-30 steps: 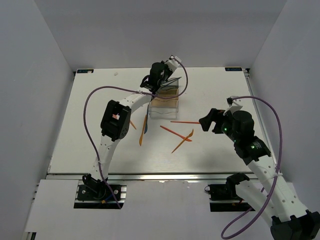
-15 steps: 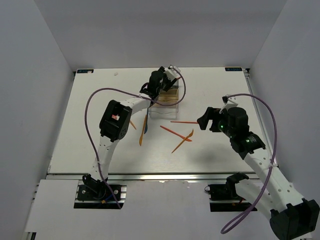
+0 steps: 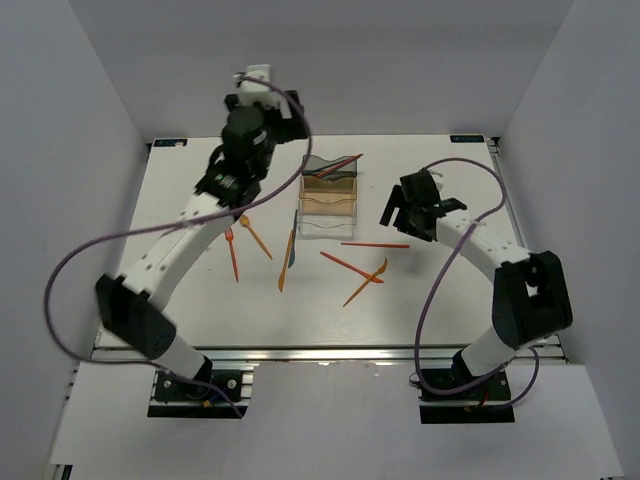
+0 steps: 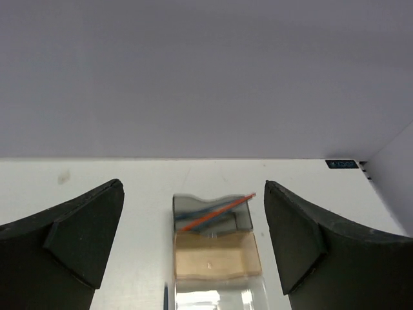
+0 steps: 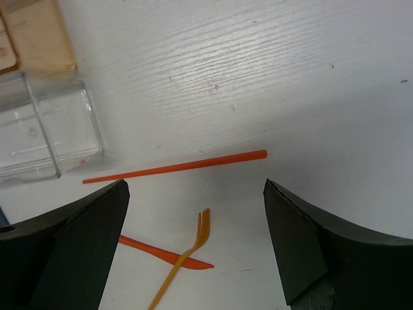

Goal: Sort the eating utensils into containers

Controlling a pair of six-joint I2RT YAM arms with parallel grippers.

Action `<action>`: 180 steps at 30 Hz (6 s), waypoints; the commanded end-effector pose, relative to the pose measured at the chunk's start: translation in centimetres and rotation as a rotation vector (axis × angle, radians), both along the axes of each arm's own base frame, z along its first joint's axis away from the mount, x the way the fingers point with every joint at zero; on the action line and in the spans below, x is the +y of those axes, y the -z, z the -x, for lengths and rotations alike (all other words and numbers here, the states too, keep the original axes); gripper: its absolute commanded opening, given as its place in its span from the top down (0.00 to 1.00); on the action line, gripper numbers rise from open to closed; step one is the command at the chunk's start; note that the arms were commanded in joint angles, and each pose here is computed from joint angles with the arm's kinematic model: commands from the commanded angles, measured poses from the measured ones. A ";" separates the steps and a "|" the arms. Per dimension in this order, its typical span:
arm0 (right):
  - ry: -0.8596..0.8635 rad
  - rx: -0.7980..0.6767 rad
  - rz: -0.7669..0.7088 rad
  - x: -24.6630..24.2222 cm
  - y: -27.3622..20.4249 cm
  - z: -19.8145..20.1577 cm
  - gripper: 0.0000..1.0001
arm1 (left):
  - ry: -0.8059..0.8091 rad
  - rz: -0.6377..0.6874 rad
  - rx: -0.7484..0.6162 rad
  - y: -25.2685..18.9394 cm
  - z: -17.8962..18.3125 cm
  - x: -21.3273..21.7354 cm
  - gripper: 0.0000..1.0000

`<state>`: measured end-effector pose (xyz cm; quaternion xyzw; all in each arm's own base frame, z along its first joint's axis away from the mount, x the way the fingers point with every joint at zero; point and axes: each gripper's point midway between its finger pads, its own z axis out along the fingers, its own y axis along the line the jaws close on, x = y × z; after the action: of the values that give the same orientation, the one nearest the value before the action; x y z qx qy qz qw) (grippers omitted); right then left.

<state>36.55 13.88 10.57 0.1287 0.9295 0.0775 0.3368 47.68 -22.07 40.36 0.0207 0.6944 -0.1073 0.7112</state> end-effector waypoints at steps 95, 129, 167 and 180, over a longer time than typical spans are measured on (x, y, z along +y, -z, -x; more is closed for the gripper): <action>-0.680 -0.750 -0.863 13.5 -24.2 13.1 1.00 | 1.126 0.389 0.232 7.8 24.4 -13.3 0.75; 0.139 -0.602 -0.206 -6.6 -17.5 14.0 0.11 | 0.517 -0.640 -0.099 16.7 -11.8 -13.3 1.00; 0.006 -0.539 -0.145 -2.0 -14.9 9.3 0.11 | 0.426 -0.217 -0.312 1.8 -4.5 -8.7 0.02; 0.136 -0.127 -0.029 4.7 -1.7 7.8 0.24 | -0.137 0.178 0.265 3.4 2.7 4.0 0.02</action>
<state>28.77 17.12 11.07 0.1310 0.9150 0.0620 0.3765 47.50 -22.77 45.56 0.0119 0.6578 -0.1980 0.7266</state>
